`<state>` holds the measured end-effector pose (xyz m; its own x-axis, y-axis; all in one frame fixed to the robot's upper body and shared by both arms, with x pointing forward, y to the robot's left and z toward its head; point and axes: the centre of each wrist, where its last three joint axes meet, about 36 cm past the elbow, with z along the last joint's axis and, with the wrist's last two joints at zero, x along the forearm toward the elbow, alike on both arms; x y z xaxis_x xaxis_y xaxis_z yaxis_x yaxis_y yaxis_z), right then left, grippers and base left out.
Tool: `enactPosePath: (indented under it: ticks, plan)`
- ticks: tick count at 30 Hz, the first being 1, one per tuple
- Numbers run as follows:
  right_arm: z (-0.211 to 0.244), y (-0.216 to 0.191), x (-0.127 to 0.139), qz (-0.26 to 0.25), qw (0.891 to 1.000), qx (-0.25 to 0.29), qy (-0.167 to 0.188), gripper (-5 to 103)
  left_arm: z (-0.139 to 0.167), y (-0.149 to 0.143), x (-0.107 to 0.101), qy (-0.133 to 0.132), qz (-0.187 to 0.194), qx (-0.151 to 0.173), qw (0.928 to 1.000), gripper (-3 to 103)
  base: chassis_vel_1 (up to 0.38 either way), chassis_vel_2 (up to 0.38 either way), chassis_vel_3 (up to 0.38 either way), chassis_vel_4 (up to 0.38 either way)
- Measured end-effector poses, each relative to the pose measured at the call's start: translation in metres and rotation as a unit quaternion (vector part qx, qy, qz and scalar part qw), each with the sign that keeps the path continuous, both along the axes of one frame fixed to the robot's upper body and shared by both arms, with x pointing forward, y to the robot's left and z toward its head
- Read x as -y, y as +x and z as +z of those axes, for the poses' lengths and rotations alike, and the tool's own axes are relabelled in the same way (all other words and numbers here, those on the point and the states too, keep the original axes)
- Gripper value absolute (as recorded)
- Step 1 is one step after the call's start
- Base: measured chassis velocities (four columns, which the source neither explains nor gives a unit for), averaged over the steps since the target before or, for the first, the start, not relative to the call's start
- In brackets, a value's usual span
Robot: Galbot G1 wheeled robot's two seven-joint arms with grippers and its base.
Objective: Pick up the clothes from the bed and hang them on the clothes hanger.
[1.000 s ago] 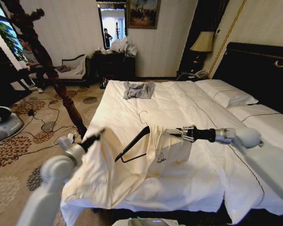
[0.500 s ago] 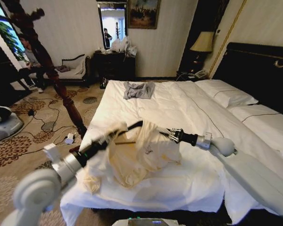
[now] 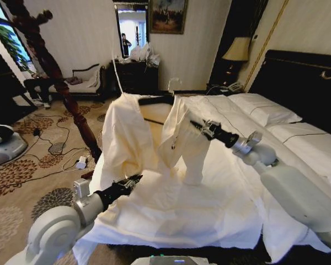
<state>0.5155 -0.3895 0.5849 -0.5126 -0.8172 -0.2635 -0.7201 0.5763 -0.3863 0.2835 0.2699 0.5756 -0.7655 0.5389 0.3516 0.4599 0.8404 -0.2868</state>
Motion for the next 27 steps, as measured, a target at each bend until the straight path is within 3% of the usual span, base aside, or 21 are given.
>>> enactPosePath:
  ticks: [1,6,7,9,10,12,16,21,27]
  plan:
    - [-0.002,-0.002,0.0,0.001,1.0,0.001,-0.005,18,0.003,0.001,-0.002,0.001,0.006,0.01,0.9999,38,0.0,0.0,0.0,0.0]
    - [-0.007,-0.003,0.003,-0.005,1.0,0.005,-0.027,18,0.011,0.004,-0.009,-0.008,0.01,0.033,0.9994,49,0.0,0.0,0.0,0.0]
    - [-0.009,-0.002,0.006,-0.012,0.999,0.008,-0.044,18,0.016,0.006,-0.012,-0.018,0.008,0.046,0.9988,60,0.0,0.0,0.0,0.0]
    - [-0.01,-0.002,0.007,-0.016,0.998,0.01,-0.056,18,0.019,0.007,-0.013,-0.023,0.007,0.055,0.9982,60,0.0,0.0,0.0,0.0]
    - [-0.013,-0.002,0.009,-0.022,0.997,0.014,-0.075,18,0.023,0.009,-0.015,-0.024,0.008,0.07,0.9972,66,0.0,0.0,0.0,0.0]
    - [-0.021,-0.002,0.012,-0.029,0.993,0.02,-0.11,18,0.03,0.012,-0.017,-0.018,0.012,0.093,0.9954,76,0.0,0.0,0.0,0.0]
    - [-0.035,-0.001,0.017,-0.037,0.988,0.03,-0.149,18,0.037,0.015,-0.018,-0.005,0.009,0.105,0.9944,92,0.0,0.0,0.0,0.0]
    - [-0.048,0.001,0.017,-0.039,0.986,0.033,-0.161,18,0.052,0.02,-0.019,0.006,-0.004,0.119,0.9929,100,0.0,0.0,0.0,0.0]
    - [-0.057,-0.001,0.014,-0.036,0.989,0.023,-0.143,18,0.076,0.026,-0.022,0.02,-0.021,0.133,0.9907,100,0.0,0.0,0.0,0.0]
